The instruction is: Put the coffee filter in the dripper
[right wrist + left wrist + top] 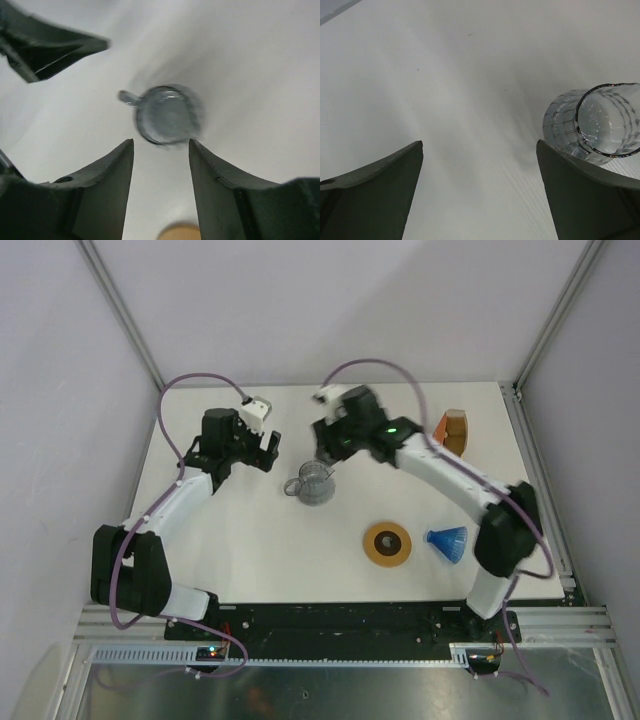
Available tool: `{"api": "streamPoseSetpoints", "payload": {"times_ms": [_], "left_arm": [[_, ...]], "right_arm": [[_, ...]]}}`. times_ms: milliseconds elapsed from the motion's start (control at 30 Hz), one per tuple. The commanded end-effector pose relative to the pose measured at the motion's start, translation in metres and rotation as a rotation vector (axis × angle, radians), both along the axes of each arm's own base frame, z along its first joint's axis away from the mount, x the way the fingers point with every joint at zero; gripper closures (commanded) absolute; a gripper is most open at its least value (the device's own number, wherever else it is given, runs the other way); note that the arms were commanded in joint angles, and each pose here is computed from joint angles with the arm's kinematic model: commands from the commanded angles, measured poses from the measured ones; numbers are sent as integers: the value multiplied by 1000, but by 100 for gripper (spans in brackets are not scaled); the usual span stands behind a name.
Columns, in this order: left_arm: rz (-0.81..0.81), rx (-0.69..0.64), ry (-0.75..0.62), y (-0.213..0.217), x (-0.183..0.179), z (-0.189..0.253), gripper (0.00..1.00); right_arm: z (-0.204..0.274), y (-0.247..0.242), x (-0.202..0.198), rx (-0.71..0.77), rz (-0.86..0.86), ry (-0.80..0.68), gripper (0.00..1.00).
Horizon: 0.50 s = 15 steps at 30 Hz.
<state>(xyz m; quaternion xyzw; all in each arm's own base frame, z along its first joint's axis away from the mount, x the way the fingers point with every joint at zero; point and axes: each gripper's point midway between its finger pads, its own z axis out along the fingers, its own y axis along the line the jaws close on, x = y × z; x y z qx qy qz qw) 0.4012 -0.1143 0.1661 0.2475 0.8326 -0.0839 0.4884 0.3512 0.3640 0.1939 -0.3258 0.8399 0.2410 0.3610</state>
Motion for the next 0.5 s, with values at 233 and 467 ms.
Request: {"api": "streamPoseSetpoints", "payload": {"times_ms": [233,467], "left_arm": [[2,-14,-53,1,5,18,0],[4,-11,-52,1,4,17,0]], "right_arm": [[32,-295,78,190,-768,-26,67],[-6,-363,76,170,-922,21,73]]}}
